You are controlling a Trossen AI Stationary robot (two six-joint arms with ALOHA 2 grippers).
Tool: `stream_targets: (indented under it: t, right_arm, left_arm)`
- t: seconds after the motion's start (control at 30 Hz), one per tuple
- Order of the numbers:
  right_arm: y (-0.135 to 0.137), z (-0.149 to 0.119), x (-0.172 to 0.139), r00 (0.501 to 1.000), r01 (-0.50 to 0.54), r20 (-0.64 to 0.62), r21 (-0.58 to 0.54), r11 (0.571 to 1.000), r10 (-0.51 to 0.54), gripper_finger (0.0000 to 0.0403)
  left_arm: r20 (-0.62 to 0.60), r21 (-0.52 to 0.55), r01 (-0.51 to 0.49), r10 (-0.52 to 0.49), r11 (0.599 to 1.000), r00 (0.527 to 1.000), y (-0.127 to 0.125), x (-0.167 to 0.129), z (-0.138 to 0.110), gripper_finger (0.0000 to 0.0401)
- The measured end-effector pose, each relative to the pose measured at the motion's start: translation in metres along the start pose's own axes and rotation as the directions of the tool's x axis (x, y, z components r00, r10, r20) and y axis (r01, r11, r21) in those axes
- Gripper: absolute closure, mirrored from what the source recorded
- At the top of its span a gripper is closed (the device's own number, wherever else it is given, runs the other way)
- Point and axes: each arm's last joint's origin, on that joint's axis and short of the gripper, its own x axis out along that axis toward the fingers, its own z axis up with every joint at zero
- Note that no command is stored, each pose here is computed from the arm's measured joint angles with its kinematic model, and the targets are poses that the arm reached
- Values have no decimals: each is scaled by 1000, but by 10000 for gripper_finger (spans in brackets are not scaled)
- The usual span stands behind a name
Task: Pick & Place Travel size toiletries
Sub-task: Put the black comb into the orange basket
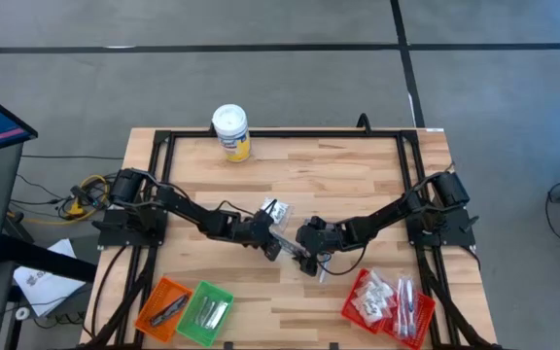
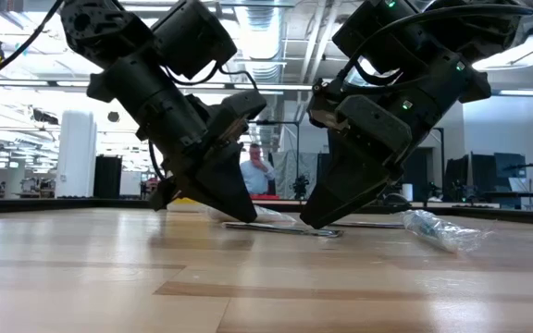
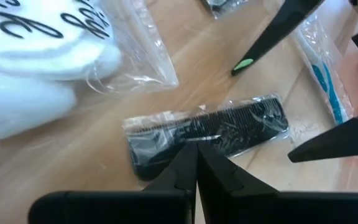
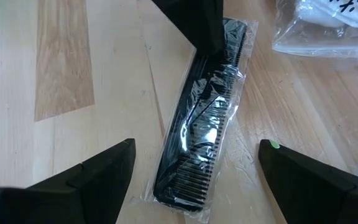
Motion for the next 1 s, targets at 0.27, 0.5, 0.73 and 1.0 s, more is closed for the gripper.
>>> stream_targets:
  t: [0.27, 0.5, 0.73, 1.0]
  right_arm:
    - [0, 0, 0, 1000, 2, -4, -1, 1000, -2, 68]
    - [0, 0, 0, 1000, 2, -3, -1, 1000, -2, 68]
    - [0, 0, 0, 1000, 2, -4, -1, 1000, -2, 68]
    - [0, 0, 0, 1000, 2, -3, 0, 1000, -2, 68]
  left_arm:
    - [-15, 20, 15, -14, 1000, 1000, -5, -2, -8, 400]
    - [-24, 20, 1, -1, 1000, 1000, -3, 1, -10, 400]
    - [-19, 15, 7, -7, 1000, 1000, -3, 1, -8, 400]
    - [-4, 9, 31, -30, 999, 1000, -5, 1, -6, 400]
